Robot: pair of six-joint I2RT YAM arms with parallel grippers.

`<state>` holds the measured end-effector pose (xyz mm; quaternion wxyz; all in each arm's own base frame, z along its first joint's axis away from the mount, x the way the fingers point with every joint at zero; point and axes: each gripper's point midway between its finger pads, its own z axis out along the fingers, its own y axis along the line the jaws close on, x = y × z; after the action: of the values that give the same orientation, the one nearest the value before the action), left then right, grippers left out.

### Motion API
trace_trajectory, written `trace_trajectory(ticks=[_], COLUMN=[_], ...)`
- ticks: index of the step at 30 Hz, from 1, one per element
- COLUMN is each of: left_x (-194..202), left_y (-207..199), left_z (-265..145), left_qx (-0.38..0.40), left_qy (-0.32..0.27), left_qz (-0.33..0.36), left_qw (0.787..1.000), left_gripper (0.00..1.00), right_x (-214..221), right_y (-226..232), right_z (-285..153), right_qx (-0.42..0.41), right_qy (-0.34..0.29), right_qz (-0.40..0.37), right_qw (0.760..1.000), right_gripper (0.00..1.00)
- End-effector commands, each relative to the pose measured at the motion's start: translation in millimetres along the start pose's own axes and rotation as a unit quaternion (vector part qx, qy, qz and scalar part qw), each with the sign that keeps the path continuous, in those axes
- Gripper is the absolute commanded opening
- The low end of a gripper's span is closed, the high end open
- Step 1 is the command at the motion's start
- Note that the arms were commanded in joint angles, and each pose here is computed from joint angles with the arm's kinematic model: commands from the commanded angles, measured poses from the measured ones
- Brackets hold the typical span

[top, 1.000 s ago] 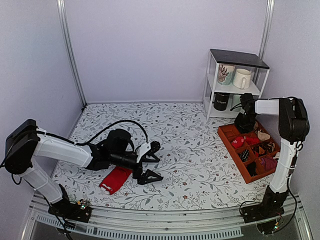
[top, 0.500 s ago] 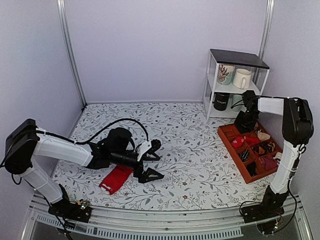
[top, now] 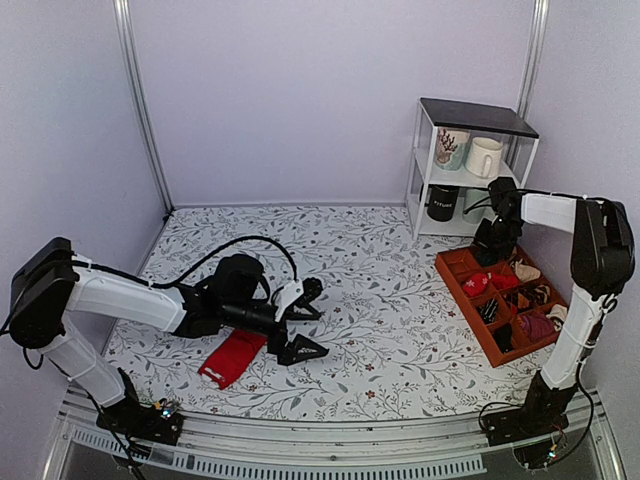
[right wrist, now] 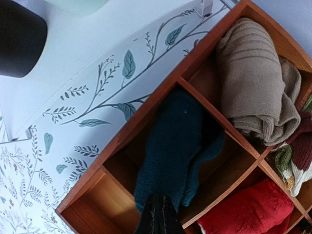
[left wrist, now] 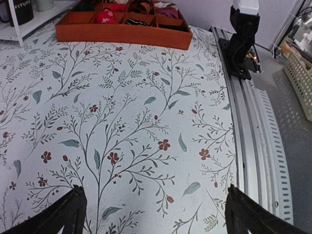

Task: Roll the socks
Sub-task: Place the sock in the storage box, then adjust the sock in the storage box.

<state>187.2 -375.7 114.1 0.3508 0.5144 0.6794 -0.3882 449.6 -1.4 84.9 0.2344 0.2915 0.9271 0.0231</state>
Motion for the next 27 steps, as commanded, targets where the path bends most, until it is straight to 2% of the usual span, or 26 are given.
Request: trace_trajectory(ticks=[1, 3, 11, 16, 18, 21, 25, 27], left_x=[-7.8, -7.8, -5.8, -7.6, -8.4, -11.1, -16.6, -19.6], left_y=[8.1, 8.6, 13.1, 16.3, 17.1, 21.4, 32.3, 39.3], left_z=[1.6, 2.8, 7.9, 7.2, 6.7, 4.3, -3.4, -9.3], left_qx=[-0.007, -0.007, -0.011, -0.02, -0.024, -0.038, -0.073, -0.093], left_qy=[-0.005, -0.004, 0.006, 0.004, 0.004, 0.001, -0.008, -0.017], left_qz=[-0.004, -0.003, -0.005, -0.003, -0.003, -0.002, -0.001, -0.002], left_qw=[1.0, 1.0, 1.0, 1.0, 1.0, 0.999, 0.997, 0.996], left_gripper=[0.99, 1.0, 0.99, 0.99, 1.0, 1.0, 1.0, 0.99], right_x=[-3.6, -2.8, 30.5, 13.5, 1.0, -13.6, -12.1, 4.0], right_y=[-5.8, -7.4, -27.0, -15.4, -7.4, 0.6, 19.2, 28.8], right_z=[7.6, 15.2, 55.6, 29.6, 6.1, -33.8, -77.4, -90.6], right_qx=[0.003, 0.007, 0.031, -0.003, -0.023, -0.05, -0.103, -0.123], right_qy=[-0.012, -0.015, 0.036, 0.001, -0.023, -0.052, -0.068, -0.067], right_qz=[-0.009, -0.014, -0.014, -0.027, -0.032, -0.036, -0.058, -0.082], right_qw=[1.0, 1.0, 0.999, 1.0, 0.999, 0.997, 0.991, 0.987], right_gripper=[0.0, 0.0, 0.0, 0.0, 0.07, 0.26, 0.37, 0.42])
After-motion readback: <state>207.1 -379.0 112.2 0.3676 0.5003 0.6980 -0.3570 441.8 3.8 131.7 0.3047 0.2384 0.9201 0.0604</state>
